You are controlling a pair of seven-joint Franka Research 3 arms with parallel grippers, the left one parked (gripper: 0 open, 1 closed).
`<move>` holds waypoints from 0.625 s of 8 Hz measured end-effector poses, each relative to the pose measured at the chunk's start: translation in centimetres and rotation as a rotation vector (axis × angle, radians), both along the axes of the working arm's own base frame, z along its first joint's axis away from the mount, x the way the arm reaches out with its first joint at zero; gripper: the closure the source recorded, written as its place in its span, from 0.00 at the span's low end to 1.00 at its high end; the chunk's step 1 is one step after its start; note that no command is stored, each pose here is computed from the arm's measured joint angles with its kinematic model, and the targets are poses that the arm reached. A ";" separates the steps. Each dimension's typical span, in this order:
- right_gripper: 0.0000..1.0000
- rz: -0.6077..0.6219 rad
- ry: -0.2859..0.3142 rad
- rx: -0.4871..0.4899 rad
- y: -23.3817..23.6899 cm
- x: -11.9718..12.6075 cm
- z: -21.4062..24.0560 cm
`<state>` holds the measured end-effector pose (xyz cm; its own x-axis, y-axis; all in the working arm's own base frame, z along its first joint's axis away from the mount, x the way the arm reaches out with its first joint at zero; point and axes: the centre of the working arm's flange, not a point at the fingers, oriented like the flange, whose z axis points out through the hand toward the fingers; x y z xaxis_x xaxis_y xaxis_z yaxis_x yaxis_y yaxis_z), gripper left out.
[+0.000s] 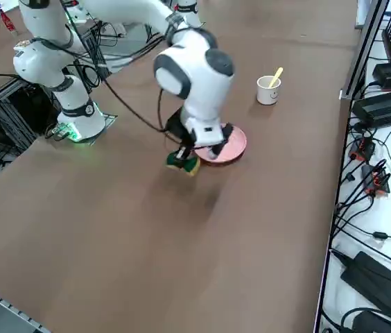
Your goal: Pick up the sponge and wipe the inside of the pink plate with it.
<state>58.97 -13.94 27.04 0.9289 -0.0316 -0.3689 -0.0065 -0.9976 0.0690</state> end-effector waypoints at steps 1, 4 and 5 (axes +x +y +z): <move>0.93 0.004 0.002 -0.001 -0.3 -2.5 -1.7; 0.93 0.068 0.019 -0.008 -2.3 -9.8 -6.2; 0.93 0.078 0.017 0.011 -4.0 -11.7 -6.8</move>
